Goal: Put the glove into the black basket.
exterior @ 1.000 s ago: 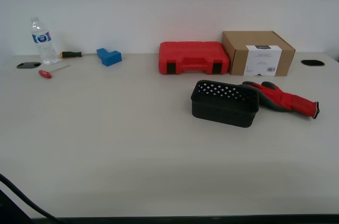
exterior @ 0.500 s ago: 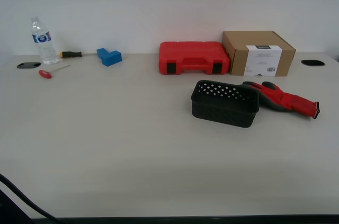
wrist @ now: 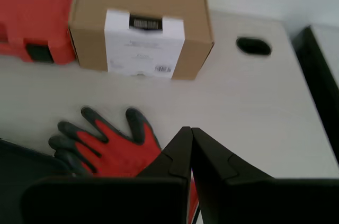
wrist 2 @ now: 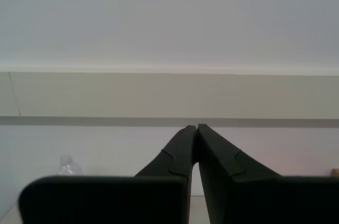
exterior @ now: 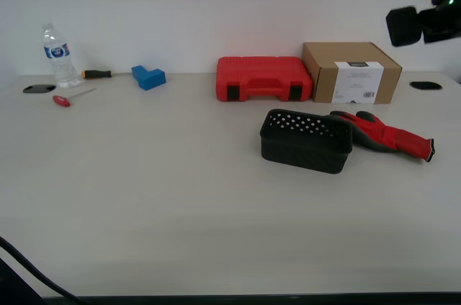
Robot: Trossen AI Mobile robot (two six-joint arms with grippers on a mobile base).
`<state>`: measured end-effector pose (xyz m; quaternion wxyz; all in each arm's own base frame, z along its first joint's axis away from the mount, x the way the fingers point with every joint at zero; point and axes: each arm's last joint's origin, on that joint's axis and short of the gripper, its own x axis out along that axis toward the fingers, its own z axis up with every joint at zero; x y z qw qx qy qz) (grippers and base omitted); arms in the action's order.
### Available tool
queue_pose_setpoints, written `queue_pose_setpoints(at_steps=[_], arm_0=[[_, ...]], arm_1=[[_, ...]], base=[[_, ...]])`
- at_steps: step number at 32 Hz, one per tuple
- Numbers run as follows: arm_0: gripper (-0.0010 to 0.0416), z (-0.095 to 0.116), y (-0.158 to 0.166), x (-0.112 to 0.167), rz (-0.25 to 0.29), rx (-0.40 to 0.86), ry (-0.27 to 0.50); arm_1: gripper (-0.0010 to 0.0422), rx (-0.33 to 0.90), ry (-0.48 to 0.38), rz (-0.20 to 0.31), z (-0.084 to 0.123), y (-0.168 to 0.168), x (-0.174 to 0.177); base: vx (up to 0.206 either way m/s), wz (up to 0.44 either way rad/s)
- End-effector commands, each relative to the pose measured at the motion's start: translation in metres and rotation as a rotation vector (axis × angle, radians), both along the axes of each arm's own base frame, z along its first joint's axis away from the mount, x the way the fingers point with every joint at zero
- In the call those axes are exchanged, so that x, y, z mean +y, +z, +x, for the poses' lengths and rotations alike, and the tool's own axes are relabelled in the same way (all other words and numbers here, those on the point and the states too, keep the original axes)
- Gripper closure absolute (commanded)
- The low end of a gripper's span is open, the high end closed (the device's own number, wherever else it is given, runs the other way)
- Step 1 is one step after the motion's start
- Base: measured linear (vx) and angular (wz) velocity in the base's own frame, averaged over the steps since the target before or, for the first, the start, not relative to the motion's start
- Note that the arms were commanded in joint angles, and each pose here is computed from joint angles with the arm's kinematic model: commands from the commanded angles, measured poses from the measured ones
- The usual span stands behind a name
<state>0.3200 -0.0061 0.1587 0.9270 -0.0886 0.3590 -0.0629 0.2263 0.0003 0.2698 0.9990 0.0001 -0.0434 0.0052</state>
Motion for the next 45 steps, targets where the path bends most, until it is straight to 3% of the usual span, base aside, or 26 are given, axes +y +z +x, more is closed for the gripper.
queue_pose_setpoints(at_steps=[1,8,12,13,15,23,27,30,32,38,45], arm_0=[[0.0405,0.021,-0.021,-0.002,0.022,0.112,-0.023],[0.0405,0.047,-0.054,-0.027,0.133,0.218,0.011],[0.0405,0.046,-0.076,-0.055,0.206,0.267,0.012],[0.0405,0.045,-0.081,-0.06,0.198,0.277,0.015],[0.0405,0.045,-0.09,-0.064,0.191,0.296,0.018],[0.0402,0.053,-0.145,-0.063,0.313,0.36,-0.006],[0.0367,0.063,-0.168,-0.064,0.355,0.428,0.007],[0.0315,0.071,-0.171,-0.065,0.335,0.44,0.037],[0.0276,0.075,-0.172,-0.066,0.289,0.436,0.078],[0.0208,0.08,-0.182,-0.065,0.223,0.466,0.09],[0.0207,0.081,-0.195,-0.057,0.219,0.494,0.112]], arm_1=[[0.0412,-0.005,0.003,0.0,0.0,0.001,0.0],[0.0412,-0.005,0.004,0.0,0.0,0.001,0.0],[0.0412,-0.005,0.003,0.0,0.0,0.001,0.0],[0.0412,-0.006,0.003,0.0,0.0,0.001,0.0],[0.0412,-0.005,0.003,0.0,0.0,0.001,0.0],[0.0412,-0.005,0.004,0.0,0.0,0.001,0.0],[0.0412,-0.005,0.003,0.0,0.0,0.001,0.0],[0.0412,-0.006,0.004,0.0,0.0,0.001,0.0],[0.0412,-0.005,0.004,0.0,0.0,0.001,0.0],[0.0412,-0.005,0.004,0.0,0.0,0.001,0.0],[0.0412,-0.004,0.004,0.0,0.0,0.001,0.0]], base=[[0.0,0.0],[0.0,0.0],[0.0,0.0],[0.0,0.0],[0.0,0.0],[0.0,0.0],[0.0,0.0],[0.0,0.0],[0.0,0.0],[0.0,0.0],[0.0,0.0]])
